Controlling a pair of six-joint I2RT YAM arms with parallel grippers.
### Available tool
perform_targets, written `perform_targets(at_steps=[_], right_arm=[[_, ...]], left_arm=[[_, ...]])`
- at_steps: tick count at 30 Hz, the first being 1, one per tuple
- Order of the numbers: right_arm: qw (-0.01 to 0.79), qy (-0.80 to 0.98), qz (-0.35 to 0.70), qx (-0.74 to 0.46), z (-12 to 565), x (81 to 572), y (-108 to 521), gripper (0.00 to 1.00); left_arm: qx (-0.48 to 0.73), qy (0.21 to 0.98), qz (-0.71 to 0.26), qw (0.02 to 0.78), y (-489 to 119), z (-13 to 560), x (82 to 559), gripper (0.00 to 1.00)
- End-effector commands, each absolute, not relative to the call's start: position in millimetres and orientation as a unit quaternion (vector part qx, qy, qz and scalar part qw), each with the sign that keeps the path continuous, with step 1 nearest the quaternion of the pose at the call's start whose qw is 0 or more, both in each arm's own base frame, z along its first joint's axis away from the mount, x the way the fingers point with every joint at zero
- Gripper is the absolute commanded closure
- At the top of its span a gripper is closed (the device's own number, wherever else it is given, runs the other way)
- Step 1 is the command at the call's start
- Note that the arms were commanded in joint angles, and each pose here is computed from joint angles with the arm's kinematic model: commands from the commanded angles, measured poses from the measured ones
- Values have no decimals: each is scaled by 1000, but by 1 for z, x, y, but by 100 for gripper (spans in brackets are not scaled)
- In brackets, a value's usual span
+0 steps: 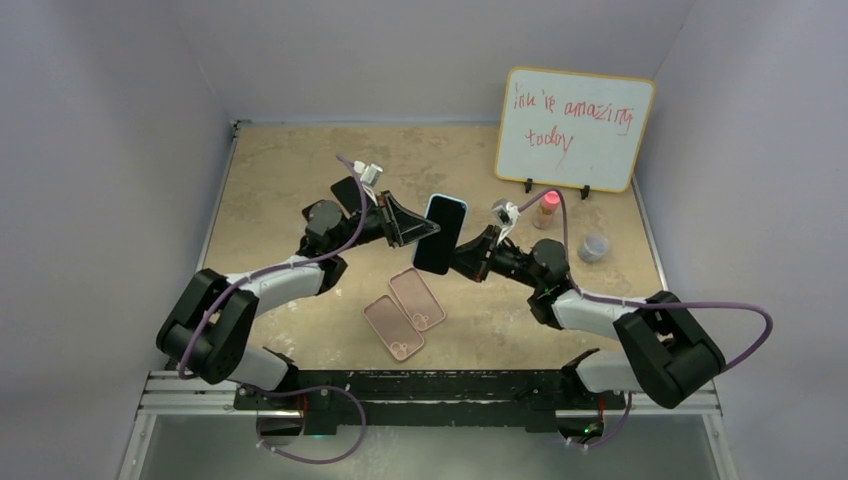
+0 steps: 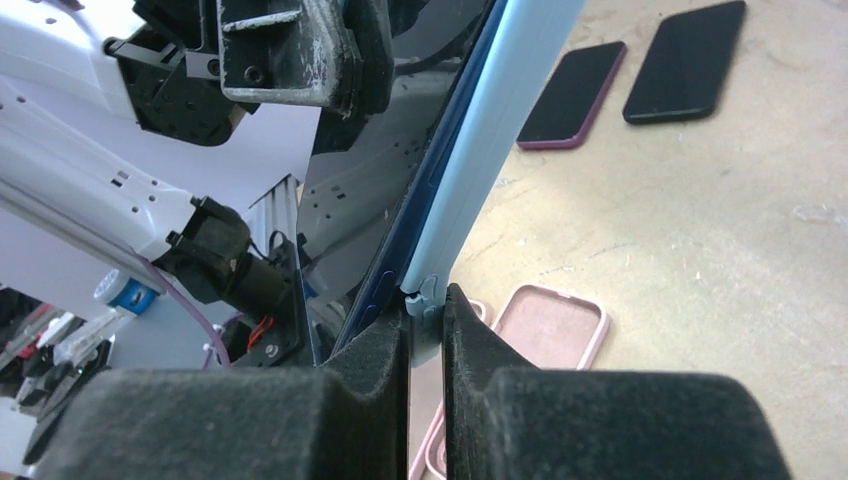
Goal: Take the phone out of the phone case
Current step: Remove the phone case from the phone.
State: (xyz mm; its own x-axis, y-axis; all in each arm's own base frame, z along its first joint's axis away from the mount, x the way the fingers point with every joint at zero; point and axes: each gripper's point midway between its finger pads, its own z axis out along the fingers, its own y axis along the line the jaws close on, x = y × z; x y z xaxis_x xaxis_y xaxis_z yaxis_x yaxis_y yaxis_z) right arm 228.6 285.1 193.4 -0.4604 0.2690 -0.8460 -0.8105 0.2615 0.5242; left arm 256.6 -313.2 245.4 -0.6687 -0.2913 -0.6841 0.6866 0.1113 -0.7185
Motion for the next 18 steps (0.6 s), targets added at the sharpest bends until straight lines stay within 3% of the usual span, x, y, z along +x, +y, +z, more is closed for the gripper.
perform_targets(at_steps=[1, 4, 7, 10, 12, 18], right_arm=[[573, 525, 593, -211, 281, 240, 279, 97], [564, 547, 586, -199, 266, 246, 274, 100], [554, 565, 581, -192, 252, 249, 269, 100], [541, 590, 570, -187, 235, 253, 266, 100], [533, 608, 559, -185, 222, 256, 266, 100], [512, 647, 537, -174, 190, 265, 265, 100]], left_arm=[[171, 711, -632, 257, -335, 183, 226, 100], [158, 739, -601, 262, -337, 166, 240, 99], [144, 772, -561, 264, -336, 145, 255, 88], [139, 806, -508, 270, -330, 124, 269, 67], [132, 827, -468, 282, -324, 117, 281, 58], [104, 873, -344, 331, -295, 107, 314, 46]])
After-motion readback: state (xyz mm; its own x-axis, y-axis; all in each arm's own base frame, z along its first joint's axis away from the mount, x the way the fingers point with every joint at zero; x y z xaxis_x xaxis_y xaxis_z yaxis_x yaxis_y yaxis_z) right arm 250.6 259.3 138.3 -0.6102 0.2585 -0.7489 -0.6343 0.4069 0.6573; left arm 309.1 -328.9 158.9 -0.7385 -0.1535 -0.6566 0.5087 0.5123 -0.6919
